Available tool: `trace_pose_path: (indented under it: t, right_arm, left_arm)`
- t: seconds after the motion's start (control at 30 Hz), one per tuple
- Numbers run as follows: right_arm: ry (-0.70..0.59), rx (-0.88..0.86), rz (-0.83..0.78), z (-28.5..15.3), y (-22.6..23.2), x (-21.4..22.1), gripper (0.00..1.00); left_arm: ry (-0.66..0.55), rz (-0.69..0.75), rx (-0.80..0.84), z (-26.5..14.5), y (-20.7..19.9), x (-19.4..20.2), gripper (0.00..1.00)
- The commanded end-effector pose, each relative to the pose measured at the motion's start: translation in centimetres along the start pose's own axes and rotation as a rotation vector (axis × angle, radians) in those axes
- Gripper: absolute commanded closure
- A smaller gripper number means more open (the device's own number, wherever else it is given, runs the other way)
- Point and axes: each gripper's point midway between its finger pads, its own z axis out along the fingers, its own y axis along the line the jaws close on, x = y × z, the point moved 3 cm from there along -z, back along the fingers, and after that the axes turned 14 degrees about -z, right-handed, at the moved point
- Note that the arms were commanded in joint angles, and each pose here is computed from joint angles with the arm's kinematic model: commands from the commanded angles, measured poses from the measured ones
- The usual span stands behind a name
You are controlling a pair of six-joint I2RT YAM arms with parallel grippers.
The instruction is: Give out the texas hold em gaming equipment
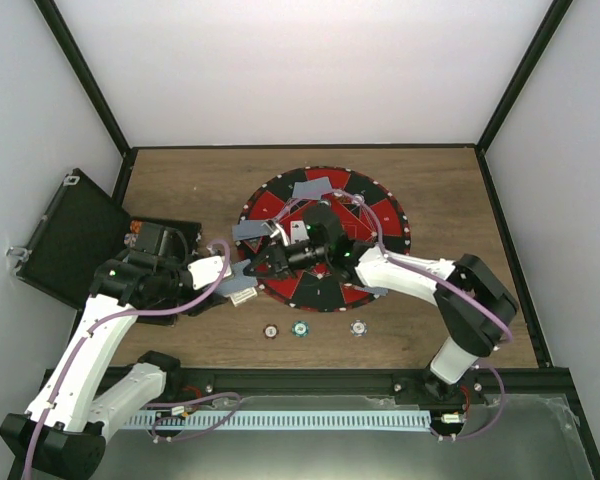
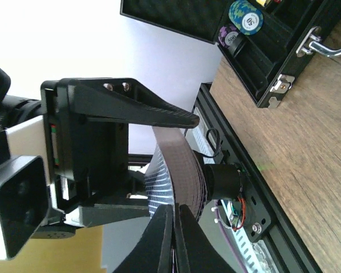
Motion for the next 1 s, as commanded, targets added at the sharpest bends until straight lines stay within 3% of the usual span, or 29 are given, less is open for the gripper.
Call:
trace_pose_path:
  t: [0.0, 0.2, 0.3, 0.4, 0.53, 0.73, 0.83, 0.97]
  right_arm:
    - [-0.041, 0.046, -0.019, -2.2, 0.3, -0.9, 0.99]
    - [-0.089, 0.089, -0.062, -6.3, 0.6, -2.8, 0.99]
    - [-0.132, 0.193, -0.142, -9.3, 0.3, -4.9, 0.99]
    - [-0.151, 0.477, -0.248, -12.1, -1.6, -7.1, 0.99]
    - [-0.134, 1.022, -0.358, -16.5, -7.3, -9.4, 0.99]
    - [0.025, 1.652, -0.616, -20.4, -13.1, -10.6, 0.99]
    - [0.093, 1.826, -0.791, -20.3, -14.5, -11.4, 0.99]
    - [0.145, 1.897, -0.952, -19.3, -15.9, -11.7, 0.99]
  left_arm:
    - [-0.032, 0.028, 0.014, -0.1, -0.3, -0.4, 0.95]
    - [-0.025, 0.029, 0.007, -0.1, -0.2, -0.3, 0.95]
    - [-0.023, 0.028, 0.003, -0.2, -0.2, -0.2, 0.96]
    - [-0.024, 0.027, 0.007, -0.1, -0.3, -0.2, 0.95]
    - [-0.023, 0.025, 0.005, -0.2, -0.2, -0.3, 0.95]
    - [-0.013, 0.018, 0.001, -0.2, -0.2, -0.2, 0.95]
    - [-0.008, 0.017, -0.002, -0.2, -0.1, -0.1, 0.96]
    - [-0.007, 0.016, -0.004, -0.2, -0.1, -0.1, 0.96]
